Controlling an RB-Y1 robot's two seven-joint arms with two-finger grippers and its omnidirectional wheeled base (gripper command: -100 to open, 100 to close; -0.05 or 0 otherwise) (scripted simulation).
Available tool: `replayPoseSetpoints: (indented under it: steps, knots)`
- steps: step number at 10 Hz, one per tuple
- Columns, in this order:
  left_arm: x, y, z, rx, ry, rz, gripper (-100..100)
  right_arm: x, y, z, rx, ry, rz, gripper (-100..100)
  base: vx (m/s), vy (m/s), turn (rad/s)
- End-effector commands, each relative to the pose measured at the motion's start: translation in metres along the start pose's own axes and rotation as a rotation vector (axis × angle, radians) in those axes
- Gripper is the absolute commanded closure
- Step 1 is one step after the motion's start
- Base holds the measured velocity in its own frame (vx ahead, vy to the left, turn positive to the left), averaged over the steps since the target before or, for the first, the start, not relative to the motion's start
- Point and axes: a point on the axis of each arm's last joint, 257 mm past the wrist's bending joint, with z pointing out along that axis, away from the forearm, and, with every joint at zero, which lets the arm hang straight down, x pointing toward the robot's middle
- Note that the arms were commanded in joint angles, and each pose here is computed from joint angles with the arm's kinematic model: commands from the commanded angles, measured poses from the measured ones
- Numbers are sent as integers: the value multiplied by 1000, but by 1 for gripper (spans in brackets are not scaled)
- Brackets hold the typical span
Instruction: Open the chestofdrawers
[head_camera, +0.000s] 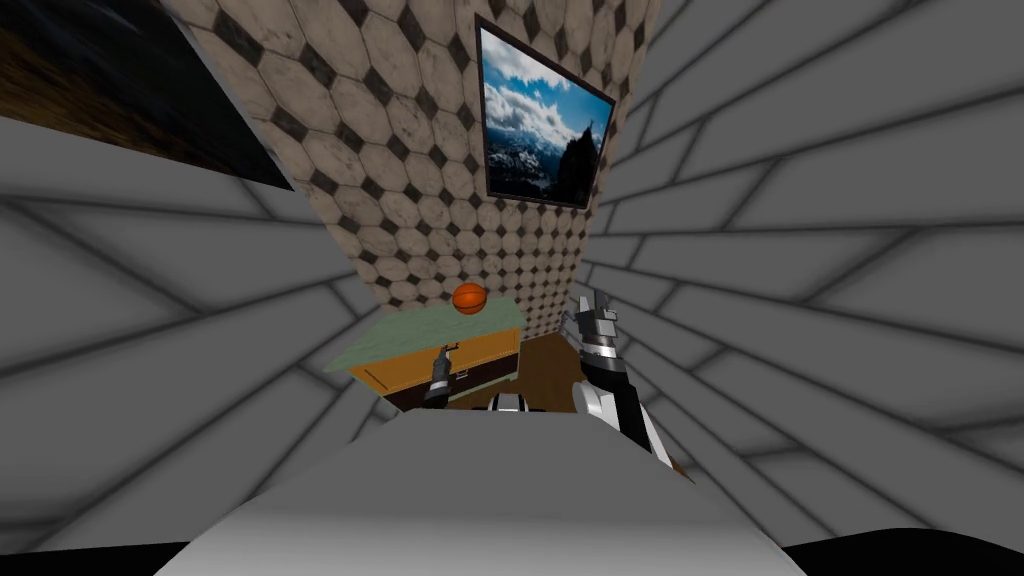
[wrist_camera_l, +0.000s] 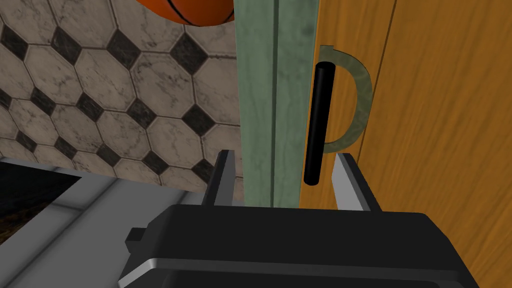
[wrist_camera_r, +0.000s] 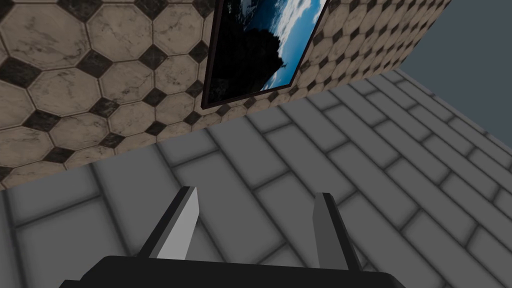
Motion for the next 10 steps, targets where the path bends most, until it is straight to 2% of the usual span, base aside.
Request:
replayPoseSetpoints:
  steps: [1,3,4,8,10]
  knots:
    - [4,-5,-23,14,52,-12,100,0,0,0,0,0,0,0,183,-48,217]
    - [4,-5,-48,8,89,-18,100,0,0,0,0,0,0,0,159,-35,186]
    - [4,-5,-48,8,89,-18,100,0,0,0,0,0,0,0,88,-11,72]
    - [11,-11,-90,5,170,-45,100,0,0,0,0,0,0,0,105,-28,177]
    - [10,-9,-88,3,166,-43,100,0,0,0,0,0,0,0,73,-35,35]
